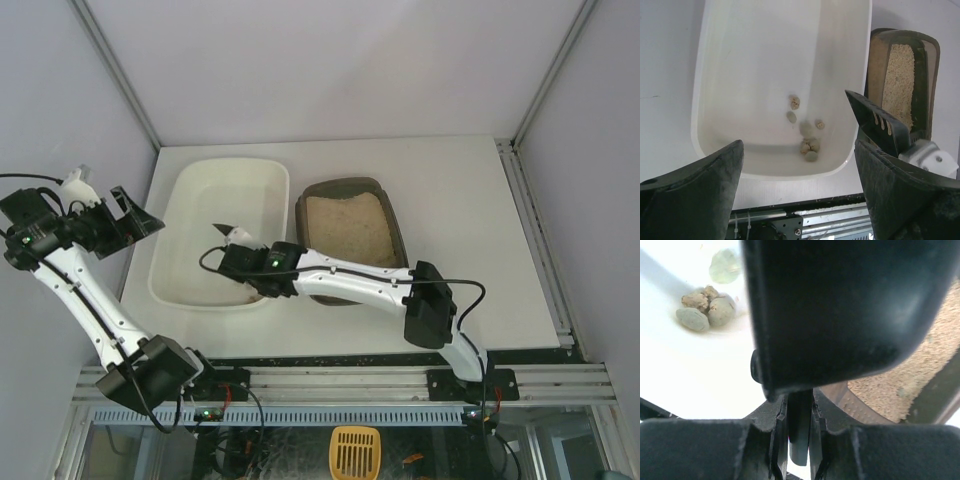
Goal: Clean the litter box
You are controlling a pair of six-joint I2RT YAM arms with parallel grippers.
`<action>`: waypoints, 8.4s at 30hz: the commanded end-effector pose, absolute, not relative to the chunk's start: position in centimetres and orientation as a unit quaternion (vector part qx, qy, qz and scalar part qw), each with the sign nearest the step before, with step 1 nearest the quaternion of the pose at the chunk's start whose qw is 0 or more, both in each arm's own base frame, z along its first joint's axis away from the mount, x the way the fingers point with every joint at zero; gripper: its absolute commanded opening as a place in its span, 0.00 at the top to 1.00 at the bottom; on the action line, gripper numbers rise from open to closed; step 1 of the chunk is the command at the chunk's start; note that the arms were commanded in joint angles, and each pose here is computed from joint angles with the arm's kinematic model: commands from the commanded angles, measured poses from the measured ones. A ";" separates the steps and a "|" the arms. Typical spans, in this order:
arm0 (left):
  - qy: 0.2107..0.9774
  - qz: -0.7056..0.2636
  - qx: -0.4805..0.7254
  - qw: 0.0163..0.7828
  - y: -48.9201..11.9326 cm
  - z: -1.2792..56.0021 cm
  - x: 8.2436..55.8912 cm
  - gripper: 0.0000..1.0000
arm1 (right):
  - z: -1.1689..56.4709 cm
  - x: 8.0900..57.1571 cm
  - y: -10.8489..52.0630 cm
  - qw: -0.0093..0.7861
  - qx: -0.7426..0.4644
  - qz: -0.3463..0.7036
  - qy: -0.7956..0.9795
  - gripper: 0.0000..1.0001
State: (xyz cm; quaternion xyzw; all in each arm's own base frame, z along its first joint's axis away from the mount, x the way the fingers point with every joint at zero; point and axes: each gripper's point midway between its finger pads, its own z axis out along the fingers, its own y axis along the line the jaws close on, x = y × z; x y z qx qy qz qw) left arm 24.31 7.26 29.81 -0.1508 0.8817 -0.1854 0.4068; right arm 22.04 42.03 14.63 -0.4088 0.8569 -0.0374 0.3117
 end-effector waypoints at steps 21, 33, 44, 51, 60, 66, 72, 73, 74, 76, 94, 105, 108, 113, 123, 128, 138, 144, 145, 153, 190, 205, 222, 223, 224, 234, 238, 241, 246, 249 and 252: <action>0.872 -0.126 -0.013 0.472 0.3 33.4 27.4 0.02 | 25.9 25.4 35.2 0.302 -0.153 0.428 0.838 1.00; 0.832 -0.234 -0.128 0.486 -15.2 32.8 33.4 0.00 | 26.0 25.1 23.5 0.344 0.003 0.474 0.811 1.00; 0.918 -0.083 -0.088 0.378 -23.5 20.6 39.0 0.01 | 25.5 22.5 19.2 0.376 0.045 0.463 0.801 1.00; 0.933 -0.010 -0.052 0.355 -23.6 15.7 41.4 0.05 | 24.8 22.4 18.0 0.377 0.054 0.466 0.799 1.00; 0.943 0.004 -0.011 0.331 -25.3 11.6 43.1 0.23 | 24.1 23.4 17.7 0.375 0.053 0.475 0.794 1.00; 0.946 0.018 0.017 0.322 -25.7 10.0 43.8 0.34 | 23.9 23.9 17.0 0.375 0.055 0.479 0.792 1.00; 0.935 0.019 0.117 0.336 -27.1 10.8 46.0 0.64 | 23.7 24.1 16.3 0.369 0.062 0.483 0.792 1.00; 0.933 0.014 0.131 0.336 -27.6 11.1 46.4 0.68 | 23.7 24.1 16.1 0.369 0.065 0.482 0.792 1.00; 0.929 0.003 0.146 0.340 -28.2 11.7 46.8 0.75 | 23.6 24.2 15.9 0.371 0.068 0.480 0.792 1.00; 0.919 -0.023 0.182 0.349 -29.9 12.9 47.7 0.87 | 23.7 24.3 15.5 0.375 0.074 0.477 0.791 1.00; 0.662 -0.235 0.580 0.413 -43.6 17.5 44.5 1.00 | 22.5 18.3 14.1 0.308 0.151 0.471 0.812 1.00; 0.605 -0.209 0.623 0.449 -48.6 18.2 42.2 0.70 | 22.3 11.3 15.8 0.170 0.205 0.513 0.816 1.00; 0.617 -0.201 0.597 0.472 -48.4 20.2 42.6 0.08 | 23.7 10.8 16.7 0.128 0.230 0.537 0.802 1.00; 0.650 -0.187 0.520 0.522 -45.9 26.4 43.8 0.00 | 25.6 11.1 18.2 0.104 0.242 0.539 0.800 1.00; 0.793 -0.323 0.249 0.453 -33.9 28.3 47.2 0.00 | 21.9 11.3 25.8 -0.041 0.235 0.431 0.870 1.00; 0.822 -0.345 0.175 0.418 -30.0 24.3 47.1 0.00 | 20.5 14.0 27.2 -0.047 0.299 0.409 0.861 1.00; 0.809 -0.443 0.097 0.374 -29.9 21.3 45.1 0.00 | 19.7 19.4 32.4 -0.066 0.342 0.456 0.819 1.00; 0.806 -0.482 0.056 0.339 -30.4 19.9 44.8 0.00 | 17.9 20.6 34.3 -0.103 0.355 0.454 0.811 1.00; 0.807 -0.484 0.052 0.335 -30.3 19.7 44.8 0.00 | 17.5 20.8 34.3 -0.103 0.358 0.447 0.813 1.00; 0.810 -0.494 0.022 0.314 -28.5 18.0 44.6 0.00 | 15.2 22.0 34.6 -0.100 0.371 0.430 0.817 1.00; 0.829 -0.480 0.027 0.286 -26.4 15.2 41.9 0.00 | 8.2 21.7 35.4 -0.039 0.229 0.571 0.787 1.00; 0.839 -0.471 0.027 0.270 -26.0 13.8 41.1 0.00 | 6.2 19.2 31.7 -0.017 0.159 0.508 0.847 1.00; 0.837 -0.466 0.034 0.285 -25.6 15.2 40.4 0.00 | 7.6 18.0 28.4 0.007 0.149 0.500 0.853 1.00; 0.838 -0.464 0.035 0.287 -25.6 15.3 40.3 0.00 | 7.9 18.1 28.4 0.011 0.147 0.503 0.852 1.00; 0.839 -0.460 0.035 0.288 -25.5 15.4 40.3 0.00 | 8.2 18.2 28.3 0.016 0.143 0.506 0.851 1.00; 0.846 -0.445 0.029 0.293 -25.0 15.8 39.9 0.00 | 9.4 18.1 28.1 0.035 0.126 0.515 0.847 1.00; 0.849 -0.438 0.029 0.293 -24.7 15.7 39.8 0.00 | 9.7 18.0 27.7 0.041 0.123 0.513 0.849 1.00; 0.852 -0.433 0.031 0.294 -24.6 15.6 39.6 0.00 | 10.3 18.1 27.6 0.049 0.120 0.518 0.846 1.00; 0.859 -0.418 0.039 0.294 -24.1 15.6 39.2 0.00 | 11.9 17.9 27.4 0.061 0.118 0.528 0.839 1.00; 0.863 -0.412 0.041 0.291 -23.9 15.3 39.0 0.00 | 12.8 17.6 27.2 0.068 0.121 0.530 0.836 1.00; 0.867 -0.406 0.045 0.287 -23.7 15.0 38.7 0.00 | 13.5 17.3 26.9 0.071 0.130 0.529 0.836 1.00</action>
